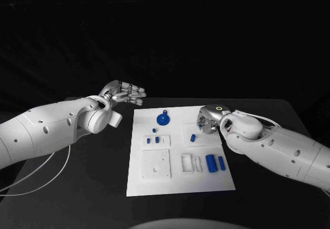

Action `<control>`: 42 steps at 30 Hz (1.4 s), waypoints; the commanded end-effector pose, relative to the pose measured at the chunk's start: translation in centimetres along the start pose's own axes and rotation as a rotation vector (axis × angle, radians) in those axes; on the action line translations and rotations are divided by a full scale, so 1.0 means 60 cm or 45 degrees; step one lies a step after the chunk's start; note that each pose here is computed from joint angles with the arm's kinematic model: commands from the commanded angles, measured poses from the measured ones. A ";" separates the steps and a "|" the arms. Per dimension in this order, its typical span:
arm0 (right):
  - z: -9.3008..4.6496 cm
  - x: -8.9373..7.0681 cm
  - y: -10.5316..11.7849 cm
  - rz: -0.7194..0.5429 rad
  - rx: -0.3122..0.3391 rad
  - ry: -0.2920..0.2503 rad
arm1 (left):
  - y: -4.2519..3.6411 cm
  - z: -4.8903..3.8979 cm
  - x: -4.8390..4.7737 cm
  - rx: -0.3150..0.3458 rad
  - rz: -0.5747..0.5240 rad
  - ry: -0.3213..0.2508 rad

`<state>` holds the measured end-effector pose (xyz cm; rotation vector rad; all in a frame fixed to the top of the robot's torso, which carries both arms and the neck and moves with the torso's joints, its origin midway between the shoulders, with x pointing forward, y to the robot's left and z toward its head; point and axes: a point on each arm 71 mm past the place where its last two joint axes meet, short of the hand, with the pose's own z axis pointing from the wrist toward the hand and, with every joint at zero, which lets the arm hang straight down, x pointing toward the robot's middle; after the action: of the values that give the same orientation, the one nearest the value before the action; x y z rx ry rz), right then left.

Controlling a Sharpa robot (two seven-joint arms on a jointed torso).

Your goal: Assemble the parts on the task board

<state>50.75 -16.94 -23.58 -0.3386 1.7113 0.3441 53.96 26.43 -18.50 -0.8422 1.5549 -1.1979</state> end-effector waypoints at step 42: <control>-0.049 -0.086 0.141 0.240 -0.291 -0.075 | -0.002 0.019 -0.010 0.043 0.034 -0.088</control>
<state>45.94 -10.94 -17.65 -0.2715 1.6587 0.6958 55.06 26.62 -18.66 -0.8370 1.5282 -1.1595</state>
